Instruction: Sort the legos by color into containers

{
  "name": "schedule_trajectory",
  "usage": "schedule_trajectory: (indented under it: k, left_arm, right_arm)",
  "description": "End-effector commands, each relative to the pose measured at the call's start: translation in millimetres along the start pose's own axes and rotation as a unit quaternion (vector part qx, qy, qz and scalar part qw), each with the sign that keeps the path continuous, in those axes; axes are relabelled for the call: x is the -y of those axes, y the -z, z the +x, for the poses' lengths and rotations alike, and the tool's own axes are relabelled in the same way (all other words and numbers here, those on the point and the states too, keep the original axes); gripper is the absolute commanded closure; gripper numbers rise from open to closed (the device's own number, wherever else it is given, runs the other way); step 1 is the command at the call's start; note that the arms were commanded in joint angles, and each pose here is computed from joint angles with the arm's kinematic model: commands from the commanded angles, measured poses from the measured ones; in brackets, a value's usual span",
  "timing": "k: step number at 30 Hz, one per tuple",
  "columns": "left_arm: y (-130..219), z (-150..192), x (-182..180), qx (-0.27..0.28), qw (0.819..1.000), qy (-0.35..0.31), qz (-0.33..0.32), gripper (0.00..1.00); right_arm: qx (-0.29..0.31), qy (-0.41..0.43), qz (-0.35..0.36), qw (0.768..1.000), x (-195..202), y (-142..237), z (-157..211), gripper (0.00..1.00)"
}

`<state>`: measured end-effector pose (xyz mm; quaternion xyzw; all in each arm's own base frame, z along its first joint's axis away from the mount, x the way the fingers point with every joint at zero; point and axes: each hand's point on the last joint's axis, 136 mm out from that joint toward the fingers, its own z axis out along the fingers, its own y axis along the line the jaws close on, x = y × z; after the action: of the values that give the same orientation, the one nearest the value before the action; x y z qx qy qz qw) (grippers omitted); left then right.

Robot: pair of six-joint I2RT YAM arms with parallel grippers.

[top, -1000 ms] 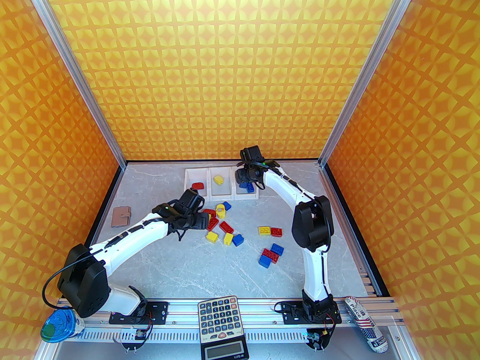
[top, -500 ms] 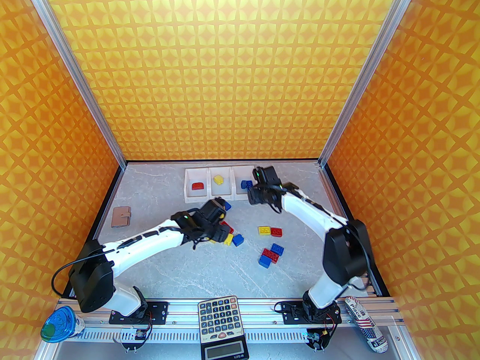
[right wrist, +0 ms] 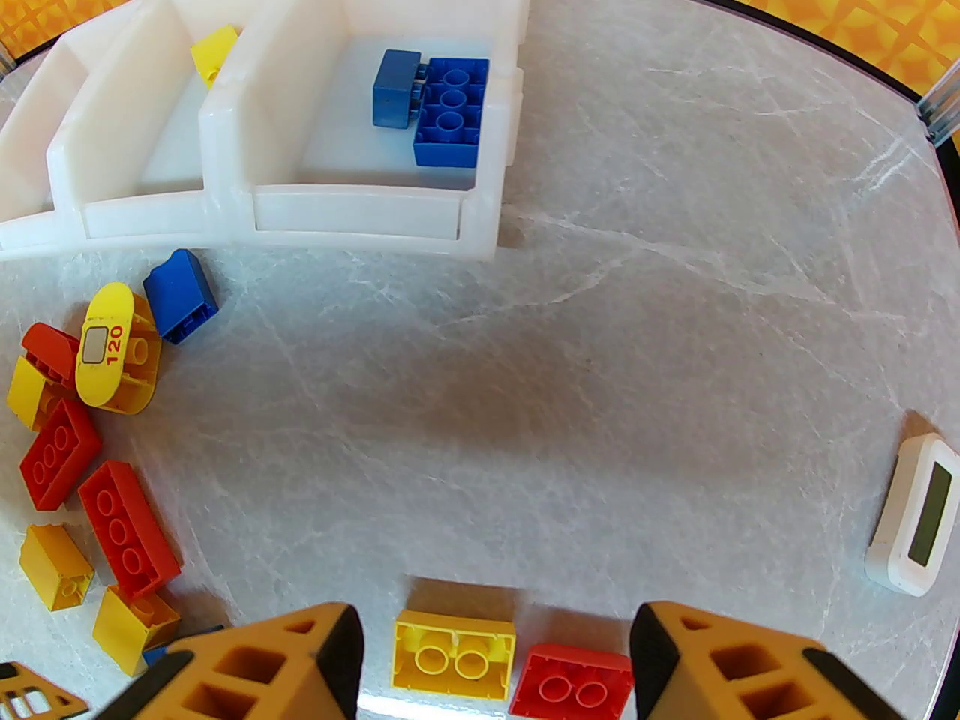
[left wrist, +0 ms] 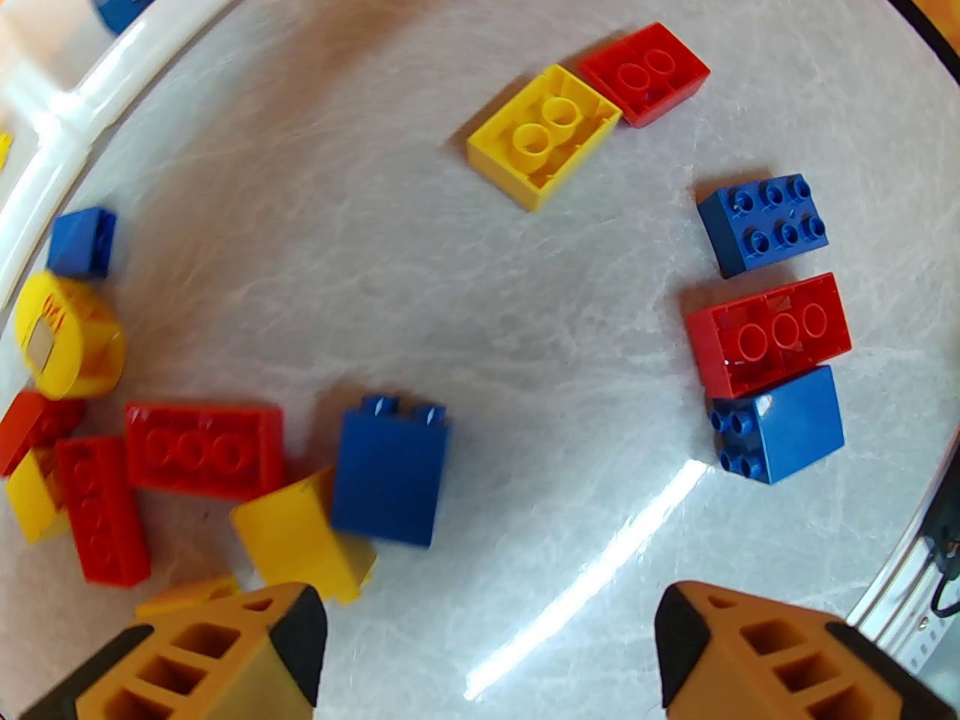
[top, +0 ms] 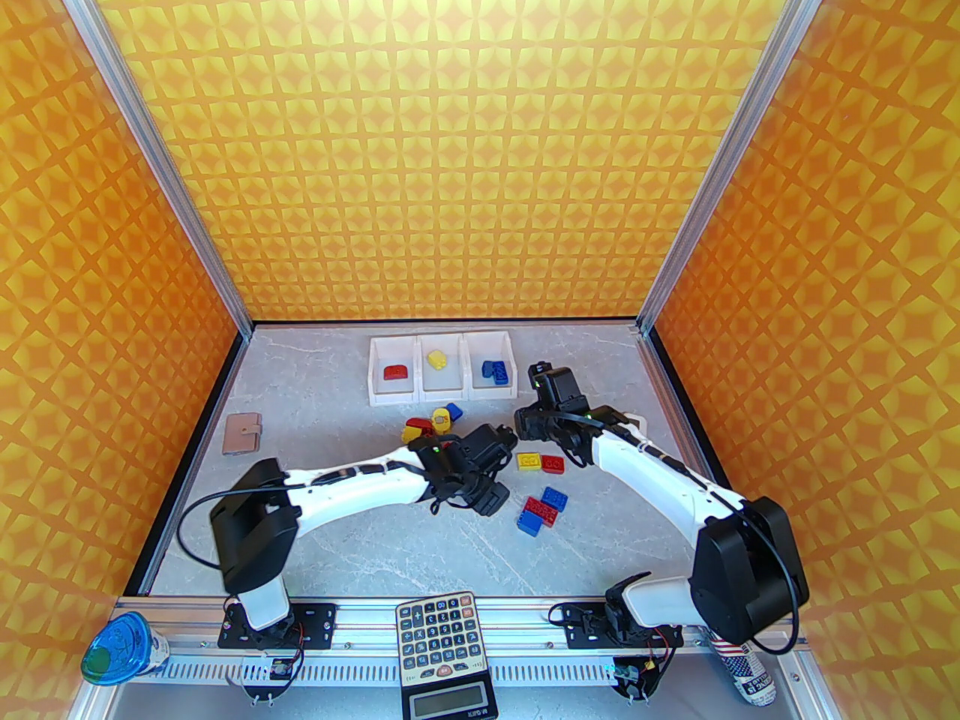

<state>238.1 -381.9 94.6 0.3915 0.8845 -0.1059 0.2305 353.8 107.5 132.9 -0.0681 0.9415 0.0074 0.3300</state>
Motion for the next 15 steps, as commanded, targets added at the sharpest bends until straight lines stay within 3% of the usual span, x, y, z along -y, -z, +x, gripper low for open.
schedule_trajectory:
  k: [1,15]
  left_arm:
    - [-8,-5,6,-0.008,0.999,-0.044,0.011,0.24]
    - [-43,-4,-27,-0.045,0.998,-0.044,-0.009,0.33]
  right_arm:
    - [0.011,-0.019,0.019,1.000,11,6,0,0.35]
    - [0.019,-0.026,0.037,0.999,27,25,7,0.35]
